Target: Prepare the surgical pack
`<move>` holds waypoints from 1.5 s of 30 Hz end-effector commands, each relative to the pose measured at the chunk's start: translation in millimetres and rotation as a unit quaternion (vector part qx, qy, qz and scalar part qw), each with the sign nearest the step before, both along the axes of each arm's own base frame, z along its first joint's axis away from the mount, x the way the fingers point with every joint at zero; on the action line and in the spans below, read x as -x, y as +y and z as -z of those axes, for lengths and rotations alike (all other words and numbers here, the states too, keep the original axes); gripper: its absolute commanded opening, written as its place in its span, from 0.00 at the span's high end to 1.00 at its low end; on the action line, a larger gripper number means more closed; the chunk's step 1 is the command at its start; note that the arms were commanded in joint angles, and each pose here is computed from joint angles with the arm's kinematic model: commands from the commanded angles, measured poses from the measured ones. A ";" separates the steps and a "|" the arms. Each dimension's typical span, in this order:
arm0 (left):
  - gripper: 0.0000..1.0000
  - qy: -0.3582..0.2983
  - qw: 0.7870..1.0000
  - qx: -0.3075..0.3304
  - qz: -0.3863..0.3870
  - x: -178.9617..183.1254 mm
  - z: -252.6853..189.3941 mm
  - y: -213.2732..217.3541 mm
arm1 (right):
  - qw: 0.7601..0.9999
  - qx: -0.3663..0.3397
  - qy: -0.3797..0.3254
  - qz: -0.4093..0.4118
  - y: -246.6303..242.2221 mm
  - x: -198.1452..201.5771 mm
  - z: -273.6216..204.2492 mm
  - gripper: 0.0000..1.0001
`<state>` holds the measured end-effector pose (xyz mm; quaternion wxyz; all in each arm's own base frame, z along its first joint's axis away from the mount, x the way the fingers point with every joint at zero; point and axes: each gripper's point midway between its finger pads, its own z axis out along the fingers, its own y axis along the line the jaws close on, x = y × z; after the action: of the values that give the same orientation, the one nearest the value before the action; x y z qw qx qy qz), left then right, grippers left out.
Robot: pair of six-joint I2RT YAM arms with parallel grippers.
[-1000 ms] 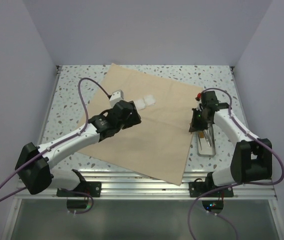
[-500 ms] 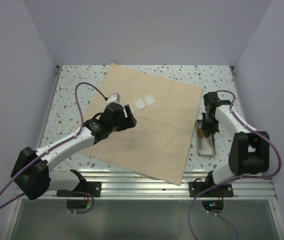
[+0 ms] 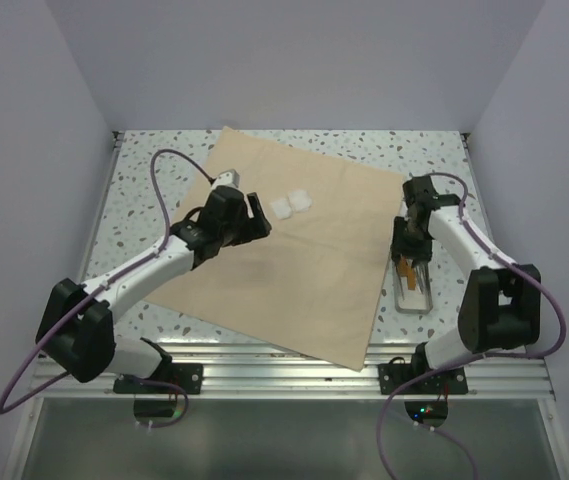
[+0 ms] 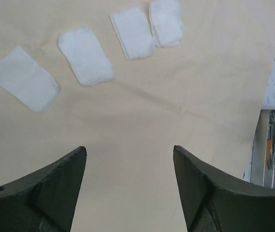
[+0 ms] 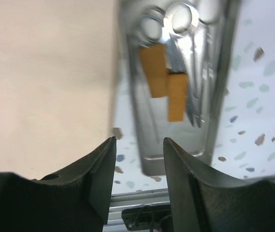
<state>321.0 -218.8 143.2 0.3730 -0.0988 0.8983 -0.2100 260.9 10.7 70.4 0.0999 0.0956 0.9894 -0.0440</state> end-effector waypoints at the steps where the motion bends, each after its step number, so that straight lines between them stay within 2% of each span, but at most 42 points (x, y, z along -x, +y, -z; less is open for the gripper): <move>1: 0.24 -0.016 1.000 -0.020 0.007 -23.4 -13.0 7.9 | 0.989 -0.072 -0.111 -0.065 60.2 -38.5 -58.2 0.52; 4: 0.25 -0.015 0.998 -0.052 -0.027 -45.0 -17.3 22.0 | 0.976 -0.114 -0.140 -0.119 109.2 -46.1 -74.7 0.48; 6: 0.26 0.021 0.992 -0.109 -0.062 -51.4 1.0 42.2 | 0.973 -0.125 -0.143 -0.133 124.5 -47.4 -77.0 0.47; 10: 0.28 0.035 0.979 -0.168 -0.112 -71.8 3.9 64.6 | 0.960 -0.149 -0.167 -0.171 151.5 -48.2 -85.2 0.46; 12: 0.29 0.043 0.977 -0.169 -0.126 -82.3 6.5 72.4 | 0.952 -0.166 -0.180 -0.182 160.3 -50.0 -87.3 0.46; 16: 0.43 0.041 0.987 -0.128 -0.084 -95.8 19.9 64.1 | 0.947 -0.186 -0.166 -0.203 168.7 -42.8 -74.5 0.45; 19: 0.47 0.067 0.983 -0.126 -0.112 -98.7 32.7 66.3 | 0.945 -0.185 -0.161 -0.214 168.4 -39.6 -70.0 0.45; 23: 0.48 0.107 0.966 -0.146 -0.183 -93.3 57.6 82.9 | 0.942 -0.193 -0.162 -0.221 171.5 -38.8 -64.7 0.44; 28: 0.49 0.119 0.960 -0.157 -0.197 -95.1 64.8 76.3 | 0.941 -0.200 -0.154 -0.225 175.6 -37.0 -57.7 0.44; 32: 0.51 0.149 0.947 -0.196 -0.208 -89.6 80.7 74.9 | 0.941 -0.199 -0.155 -0.226 175.1 -35.3 -56.8 0.43; 36: 0.55 0.167 0.938 -0.202 -0.226 -86.0 89.6 74.5 | 0.942 -0.194 -0.155 -0.226 171.4 -32.8 -54.2 0.43; 45: 0.57 0.166 0.938 -0.211 -0.220 -80.2 92.2 62.5 | 0.941 -0.196 -0.152 -0.230 171.4 -30.2 -50.3 0.43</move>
<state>394.2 -152.0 40.4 0.2484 -0.2375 0.9352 0.0852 287.5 175.6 109.0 0.2111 -0.0968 0.9575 0.1713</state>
